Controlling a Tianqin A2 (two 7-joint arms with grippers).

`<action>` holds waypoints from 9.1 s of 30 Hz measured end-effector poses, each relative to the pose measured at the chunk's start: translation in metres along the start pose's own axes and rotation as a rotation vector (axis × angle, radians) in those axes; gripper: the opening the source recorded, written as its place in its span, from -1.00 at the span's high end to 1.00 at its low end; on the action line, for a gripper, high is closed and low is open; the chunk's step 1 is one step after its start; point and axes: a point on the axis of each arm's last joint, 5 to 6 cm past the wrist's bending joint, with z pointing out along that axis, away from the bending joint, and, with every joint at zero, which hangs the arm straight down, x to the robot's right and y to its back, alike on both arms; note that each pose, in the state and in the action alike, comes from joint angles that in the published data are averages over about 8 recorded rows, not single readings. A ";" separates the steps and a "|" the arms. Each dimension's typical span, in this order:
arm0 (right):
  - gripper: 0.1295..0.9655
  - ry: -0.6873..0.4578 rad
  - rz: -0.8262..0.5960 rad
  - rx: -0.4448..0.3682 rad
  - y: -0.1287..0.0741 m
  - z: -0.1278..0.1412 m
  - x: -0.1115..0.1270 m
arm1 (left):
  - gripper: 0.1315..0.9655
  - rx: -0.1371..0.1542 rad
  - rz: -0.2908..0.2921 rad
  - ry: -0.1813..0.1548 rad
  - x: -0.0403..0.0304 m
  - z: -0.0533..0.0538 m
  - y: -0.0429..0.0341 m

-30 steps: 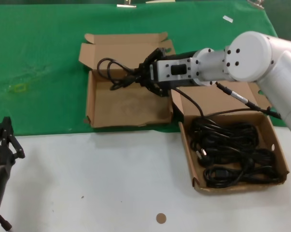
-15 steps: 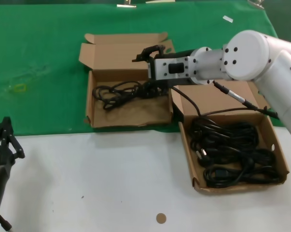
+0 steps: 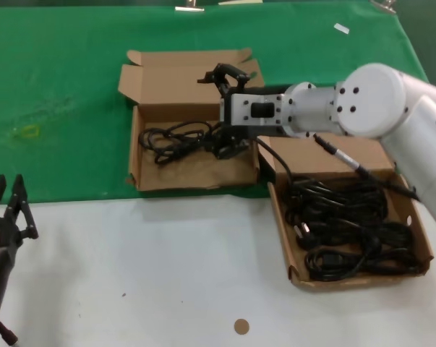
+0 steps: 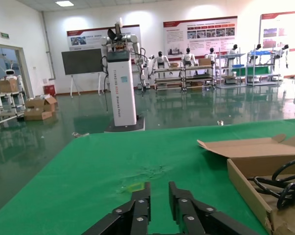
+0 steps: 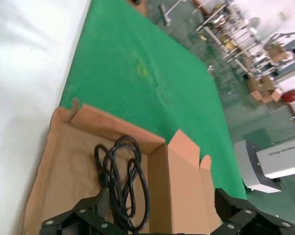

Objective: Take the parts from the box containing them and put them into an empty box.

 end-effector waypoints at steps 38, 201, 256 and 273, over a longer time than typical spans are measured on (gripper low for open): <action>-1.00 0.388 0.652 0.131 0.023 -0.043 -0.134 | -0.56 0.000 0.000 0.000 0.0000 0.000 0.0000; -1.00 0.742 1.133 0.001 0.045 -0.134 -0.227 | -1.00 0.000 0.000 0.000 0.0000 0.000 0.0000; -1.00 0.742 1.133 0.001 0.045 -0.134 -0.227 | -1.00 0.000 0.000 0.000 0.0000 0.000 0.0000; -1.00 0.742 1.133 0.001 0.045 -0.134 -0.227 | -1.00 0.000 0.000 0.000 0.0000 0.000 0.0000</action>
